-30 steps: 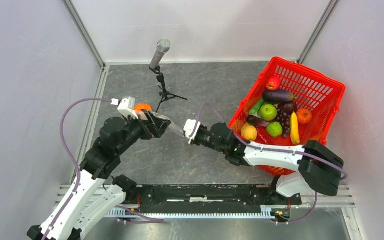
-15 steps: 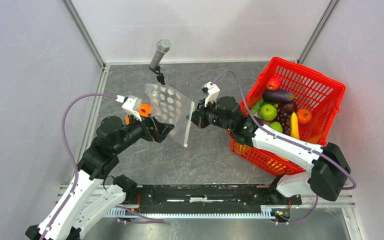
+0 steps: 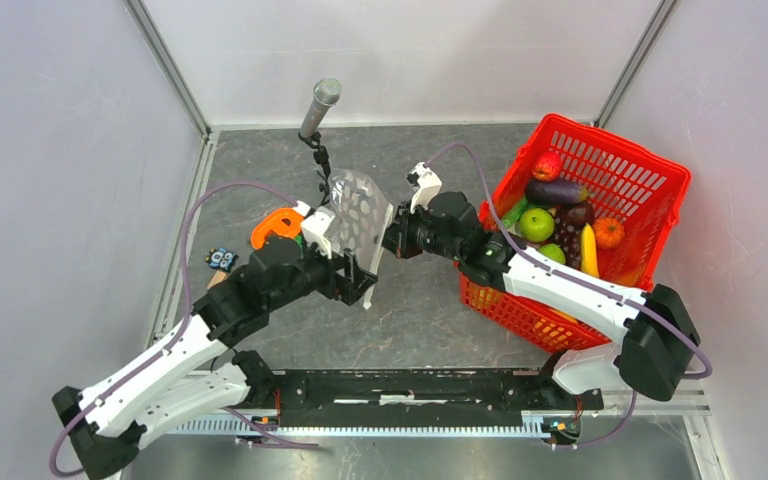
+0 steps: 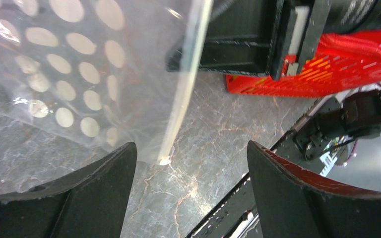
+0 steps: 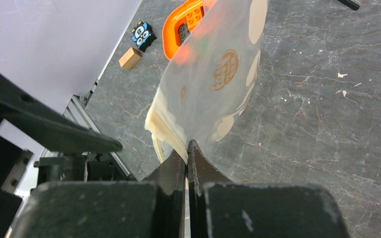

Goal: Place the food in the zip-top bag and seal the zipper
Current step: Open the zipper of the food storage bag.

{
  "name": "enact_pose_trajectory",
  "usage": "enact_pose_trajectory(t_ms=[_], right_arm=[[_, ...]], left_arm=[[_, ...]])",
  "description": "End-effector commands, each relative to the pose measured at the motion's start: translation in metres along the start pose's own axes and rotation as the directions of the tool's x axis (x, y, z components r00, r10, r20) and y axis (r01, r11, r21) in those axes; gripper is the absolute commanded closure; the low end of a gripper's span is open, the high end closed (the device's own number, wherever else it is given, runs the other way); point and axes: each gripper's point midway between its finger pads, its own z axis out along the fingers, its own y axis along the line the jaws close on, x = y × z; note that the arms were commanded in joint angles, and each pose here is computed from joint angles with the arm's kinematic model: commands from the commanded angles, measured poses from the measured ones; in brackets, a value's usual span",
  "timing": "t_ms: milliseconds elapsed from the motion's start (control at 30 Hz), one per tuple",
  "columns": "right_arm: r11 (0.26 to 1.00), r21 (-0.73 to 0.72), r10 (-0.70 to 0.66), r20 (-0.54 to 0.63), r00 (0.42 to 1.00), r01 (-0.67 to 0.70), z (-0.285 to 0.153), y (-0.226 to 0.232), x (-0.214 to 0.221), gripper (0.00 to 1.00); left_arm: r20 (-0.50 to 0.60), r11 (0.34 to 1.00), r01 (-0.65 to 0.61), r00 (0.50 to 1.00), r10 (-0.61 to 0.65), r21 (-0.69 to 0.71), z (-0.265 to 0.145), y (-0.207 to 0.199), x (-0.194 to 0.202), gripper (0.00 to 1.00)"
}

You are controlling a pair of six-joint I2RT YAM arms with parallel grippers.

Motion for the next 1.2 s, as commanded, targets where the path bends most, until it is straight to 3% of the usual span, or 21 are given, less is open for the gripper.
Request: enact_pose_trajectory(t_ms=[0,233,433,867,1167], right_arm=[[0.998,0.002,0.061,0.086,0.994,-0.062,-0.002,0.009,-0.030,1.00],[0.997,-0.022,0.082,0.094,0.992,-0.080,-0.005,0.012,-0.031,1.00],[0.996,-0.024,0.088,0.094,0.992,-0.086,-0.008,0.010,-0.028,1.00],[0.997,0.011,0.076,0.088,0.993,-0.077,-0.012,0.002,-0.021,1.00],[0.997,0.012,0.072,0.095,0.993,-0.073,-0.015,0.002,-0.023,1.00]], left_arm=[[0.076,0.993,-0.092,0.992,0.098,-0.075,0.016,-0.003,-0.008,0.15],[0.187,0.958,-0.099,0.970,0.153,-0.268,0.020,0.024,-0.020,0.21],[0.171,0.949,-0.124,0.969,0.179,-0.289,0.031,0.023,-0.024,0.23],[0.257,0.948,-0.075,0.953,0.159,-0.308,0.038,0.025,-0.036,0.23],[0.229,0.930,-0.097,0.955,0.187,-0.354,0.050,0.031,-0.033,0.23]])
